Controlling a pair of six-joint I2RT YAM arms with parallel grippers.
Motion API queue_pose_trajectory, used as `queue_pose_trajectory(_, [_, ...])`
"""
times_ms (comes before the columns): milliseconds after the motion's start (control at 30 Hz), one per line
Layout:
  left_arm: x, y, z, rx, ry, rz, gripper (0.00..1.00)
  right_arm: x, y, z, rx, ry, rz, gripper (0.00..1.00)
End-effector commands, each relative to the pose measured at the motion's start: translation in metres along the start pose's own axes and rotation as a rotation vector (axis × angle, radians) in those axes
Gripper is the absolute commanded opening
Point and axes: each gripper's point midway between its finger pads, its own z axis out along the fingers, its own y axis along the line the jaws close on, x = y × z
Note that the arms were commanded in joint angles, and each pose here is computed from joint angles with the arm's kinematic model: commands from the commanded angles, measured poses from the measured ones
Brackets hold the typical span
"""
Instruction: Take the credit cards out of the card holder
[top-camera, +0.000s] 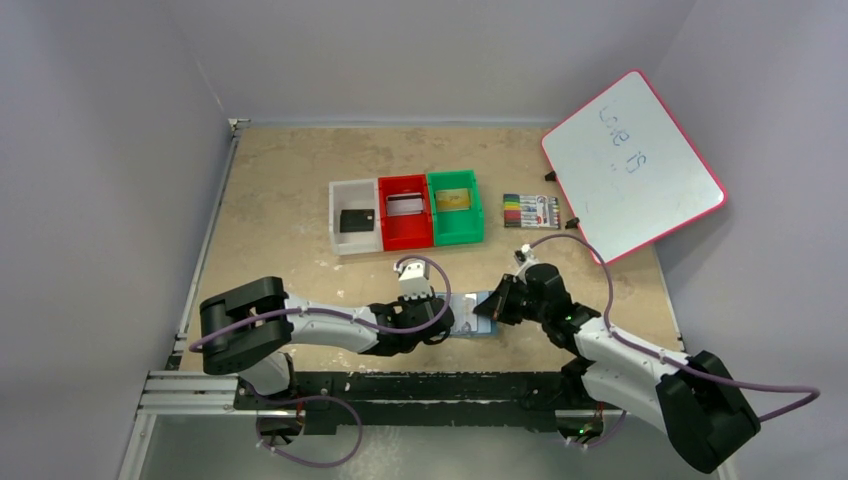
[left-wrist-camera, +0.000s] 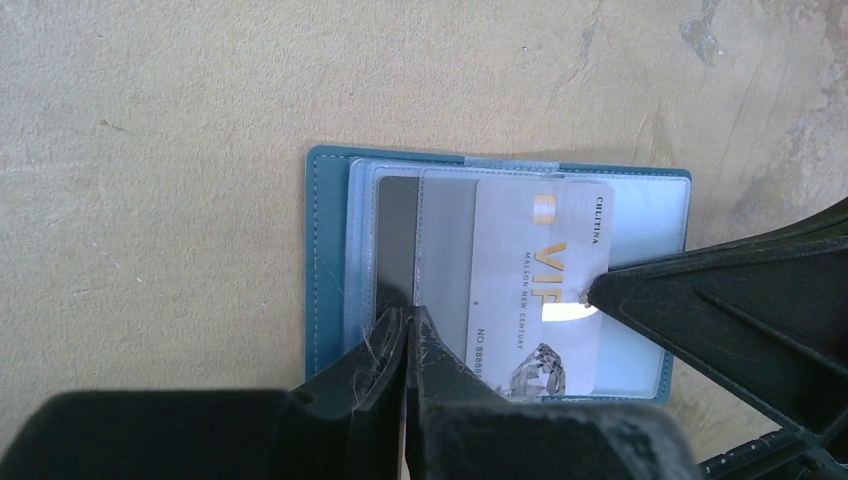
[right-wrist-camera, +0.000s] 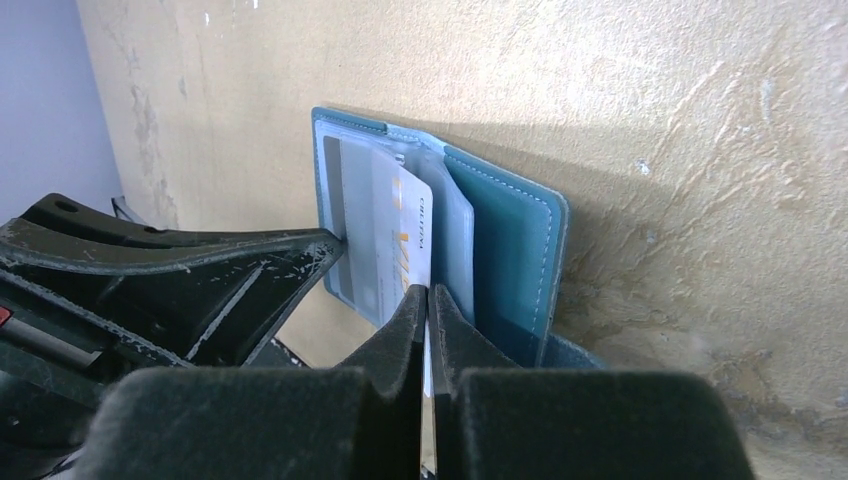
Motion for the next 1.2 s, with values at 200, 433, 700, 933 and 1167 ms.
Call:
queue_pose_trajectory(200, [-0.001,0.005,-0.01,-0.017,0.012,0.093,0.16,-0.012,0.022,0.005,-0.107,-0.042,0.015,0.0])
queue_pose_trajectory(433, [-0.031,-0.023,-0.031,0.069,-0.05,0.067,0.27,-0.015,0.014,0.006,-0.068,-0.056,0.01,0.0])
queue_pose_trajectory(700, [-0.022,-0.053,-0.027,0.156,-0.007,0.068,0.3,-0.014,0.011,0.006,-0.062,-0.061,0.008,0.0])
queue_pose_trajectory(933, [0.009,-0.043,-0.003,0.094,0.071,0.105,0.25,-0.013,0.011,0.005,-0.064,-0.067,0.014,0.0])
queue_pose_trajectory(1167, [0.025,-0.025,0.006,0.05,0.105,0.109,0.16,-0.014,0.016,0.002,-0.098,-0.082,0.018,0.01])
